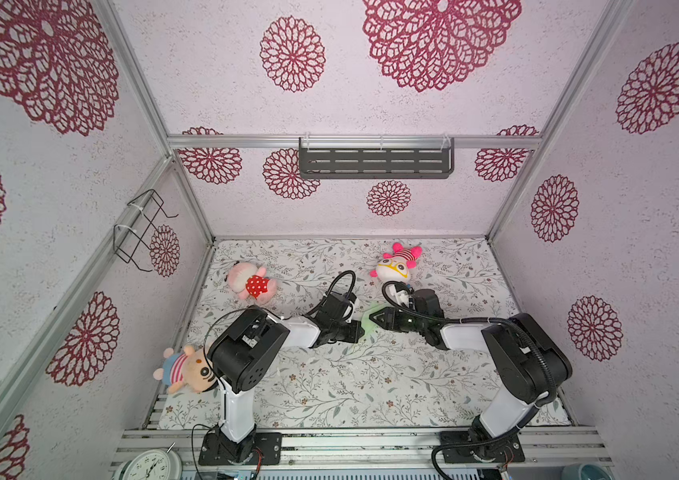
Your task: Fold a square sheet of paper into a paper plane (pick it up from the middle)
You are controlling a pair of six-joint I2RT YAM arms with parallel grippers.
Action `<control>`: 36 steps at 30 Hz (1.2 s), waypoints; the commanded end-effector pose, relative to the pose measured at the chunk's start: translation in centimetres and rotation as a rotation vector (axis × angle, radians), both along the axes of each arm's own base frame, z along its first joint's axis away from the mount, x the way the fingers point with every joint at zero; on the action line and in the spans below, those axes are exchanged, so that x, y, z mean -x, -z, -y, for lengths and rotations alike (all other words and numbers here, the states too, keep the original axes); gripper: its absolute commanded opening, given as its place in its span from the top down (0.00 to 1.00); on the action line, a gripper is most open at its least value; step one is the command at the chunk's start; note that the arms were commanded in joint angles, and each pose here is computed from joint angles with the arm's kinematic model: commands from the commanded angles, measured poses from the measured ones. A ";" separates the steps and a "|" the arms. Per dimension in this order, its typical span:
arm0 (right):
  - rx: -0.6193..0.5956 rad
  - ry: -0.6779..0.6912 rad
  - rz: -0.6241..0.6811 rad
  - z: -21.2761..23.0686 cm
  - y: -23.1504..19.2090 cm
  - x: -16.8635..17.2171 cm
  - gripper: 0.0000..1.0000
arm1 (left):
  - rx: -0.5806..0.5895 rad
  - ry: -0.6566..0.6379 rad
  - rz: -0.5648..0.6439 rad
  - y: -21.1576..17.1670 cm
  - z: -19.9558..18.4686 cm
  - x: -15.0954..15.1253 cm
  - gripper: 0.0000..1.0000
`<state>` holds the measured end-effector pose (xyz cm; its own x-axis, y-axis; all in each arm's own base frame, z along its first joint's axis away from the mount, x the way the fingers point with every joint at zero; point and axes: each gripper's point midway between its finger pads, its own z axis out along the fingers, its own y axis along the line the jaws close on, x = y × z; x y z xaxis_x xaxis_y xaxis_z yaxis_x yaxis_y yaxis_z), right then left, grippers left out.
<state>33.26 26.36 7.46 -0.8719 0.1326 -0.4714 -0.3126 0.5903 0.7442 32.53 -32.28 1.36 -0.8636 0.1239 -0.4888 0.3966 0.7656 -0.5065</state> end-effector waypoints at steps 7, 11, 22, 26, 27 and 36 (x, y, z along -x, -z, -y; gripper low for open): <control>-0.052 -0.057 0.007 -2.1 -0.3 0.3 0.71 | -0.140 0.023 -0.099 2.6 -1.5 1.6 0.88; -0.053 -0.052 -0.025 -2.4 0.5 0.2 0.76 | -0.179 0.032 -0.150 4.2 -1.8 2.1 0.88; 0.009 0.010 -0.092 -1.3 3.0 -0.2 0.80 | -0.229 0.014 -0.179 5.0 -2.5 2.2 0.89; 0.026 0.035 -0.106 -0.8 3.4 -0.8 0.83 | -0.233 0.015 -0.180 5.0 -2.6 2.3 0.90; 0.032 0.040 -0.110 -0.7 3.6 -0.9 0.84 | -0.233 0.015 -0.180 5.0 -2.6 2.3 0.90; 0.034 0.069 -0.089 -0.1 2.3 -1.7 0.87 | -0.239 0.019 -0.185 5.1 -2.6 2.4 0.91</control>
